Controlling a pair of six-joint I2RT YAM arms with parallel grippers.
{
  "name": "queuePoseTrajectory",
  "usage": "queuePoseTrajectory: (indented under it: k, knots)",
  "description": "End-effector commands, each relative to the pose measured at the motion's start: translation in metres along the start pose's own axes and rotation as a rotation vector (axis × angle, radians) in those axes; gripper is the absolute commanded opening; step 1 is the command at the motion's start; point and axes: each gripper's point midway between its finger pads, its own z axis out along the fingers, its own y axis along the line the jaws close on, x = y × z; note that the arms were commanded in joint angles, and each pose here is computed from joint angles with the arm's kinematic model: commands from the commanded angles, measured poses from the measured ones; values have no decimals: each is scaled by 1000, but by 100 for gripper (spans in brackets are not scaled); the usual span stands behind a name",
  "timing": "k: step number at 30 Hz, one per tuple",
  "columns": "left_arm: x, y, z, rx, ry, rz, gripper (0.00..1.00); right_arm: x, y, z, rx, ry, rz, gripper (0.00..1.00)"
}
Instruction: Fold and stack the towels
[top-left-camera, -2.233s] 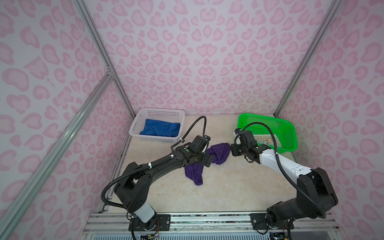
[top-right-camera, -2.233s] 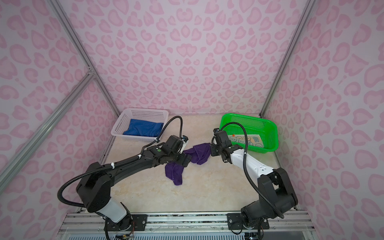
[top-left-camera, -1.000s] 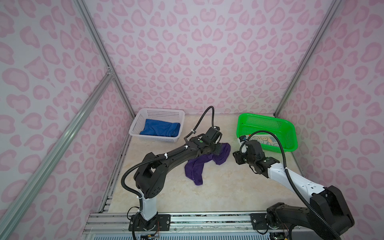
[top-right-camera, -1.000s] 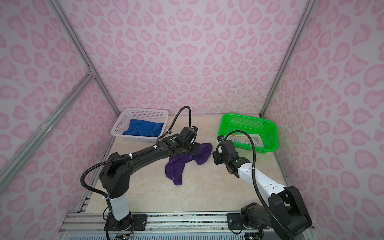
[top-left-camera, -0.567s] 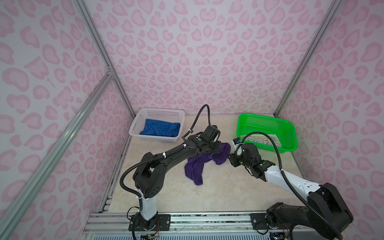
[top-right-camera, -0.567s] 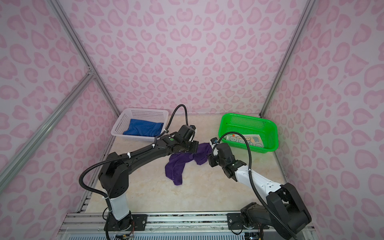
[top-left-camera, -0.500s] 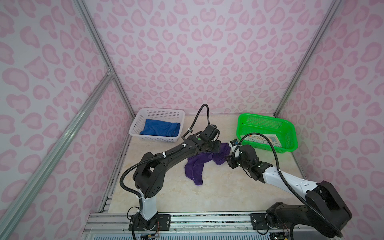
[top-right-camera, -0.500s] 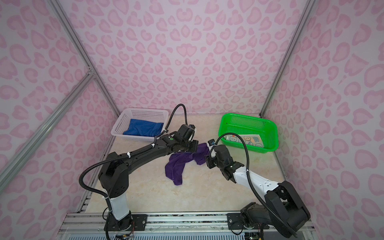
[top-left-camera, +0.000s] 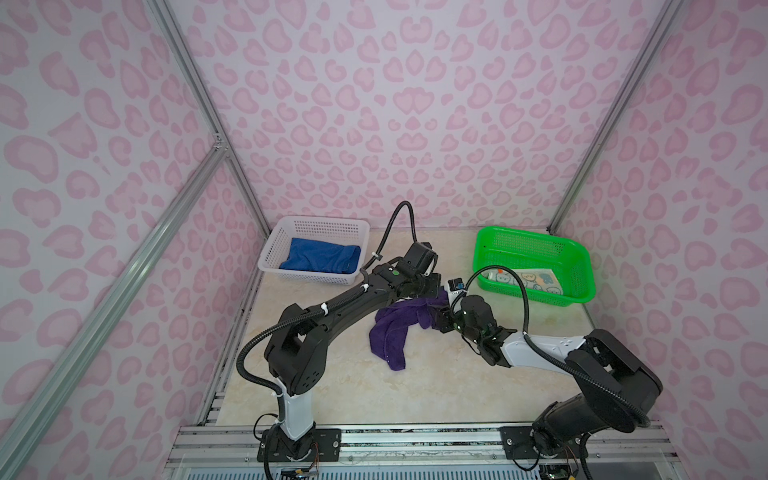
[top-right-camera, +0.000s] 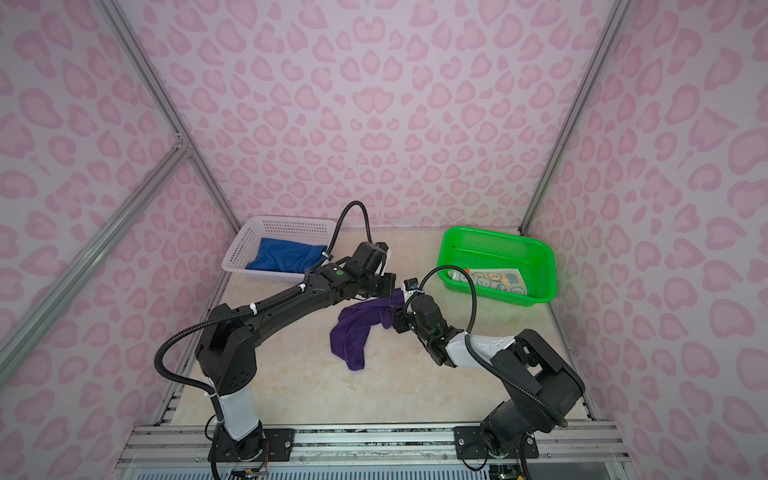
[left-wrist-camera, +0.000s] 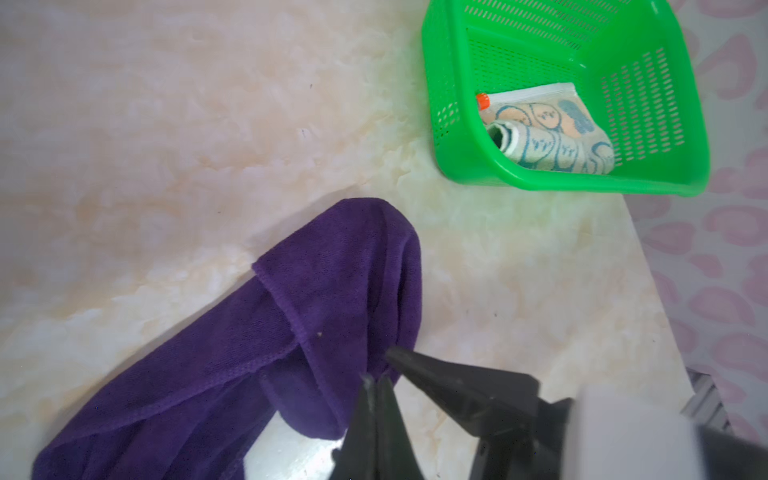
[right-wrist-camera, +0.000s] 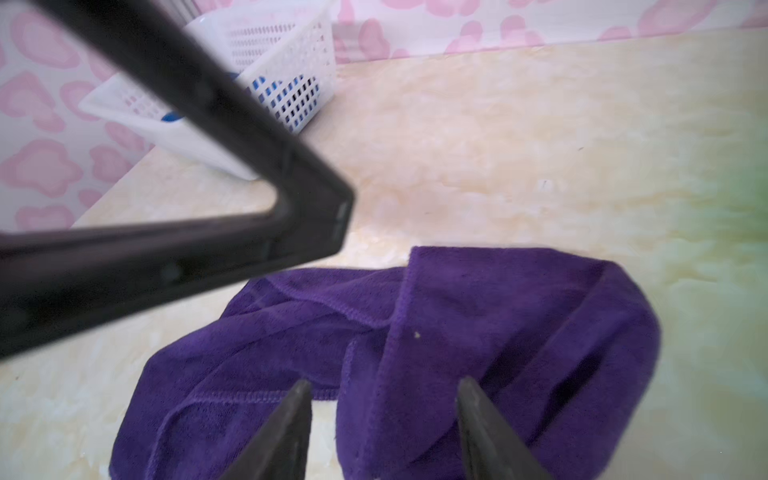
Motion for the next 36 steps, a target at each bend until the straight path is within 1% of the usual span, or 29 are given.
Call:
queuePoseTrajectory:
  k: [1,4,5,6,10,14,15,17,20,26,29,31,32,34,36]
  knots:
    - [15,27,-8,-129,40,89,15,-3,-39,-14,178,12,36,55]
    - [37,26,-6,-109,91,133,34,-4,-64,-35,257,34,42,55]
    - [41,23,-5,-100,99,140,42,-6,-70,-42,280,39,38,55]
    - [58,26,1,-107,141,145,46,-7,-76,-49,301,43,33,55]
    - [81,13,17,-92,184,155,53,-14,-84,-65,337,44,-6,55]
    - [86,1,36,-79,195,128,54,-15,-87,-72,346,37,-6,55]
    - [89,4,41,-91,206,118,53,-15,-87,-74,342,33,-4,55]
    - [81,3,46,-107,187,111,53,-15,-85,-75,331,28,-1,55]
    - [82,6,54,-126,196,110,51,-13,-85,-78,323,23,3,55]
    - [83,3,64,-104,196,104,46,-12,-86,-82,325,12,1,55]
    - [84,3,69,-108,202,94,42,-12,-85,-82,320,12,1,55]
    - [84,3,71,-108,201,91,37,-12,-84,-83,315,15,4,55]
    - [84,3,71,-105,201,91,31,-12,-84,-83,312,14,6,55]
    - [84,1,71,-97,201,91,20,-11,-83,-83,309,14,7,55]
    - [81,-1,70,-89,194,93,3,-11,-83,-82,306,13,6,55]
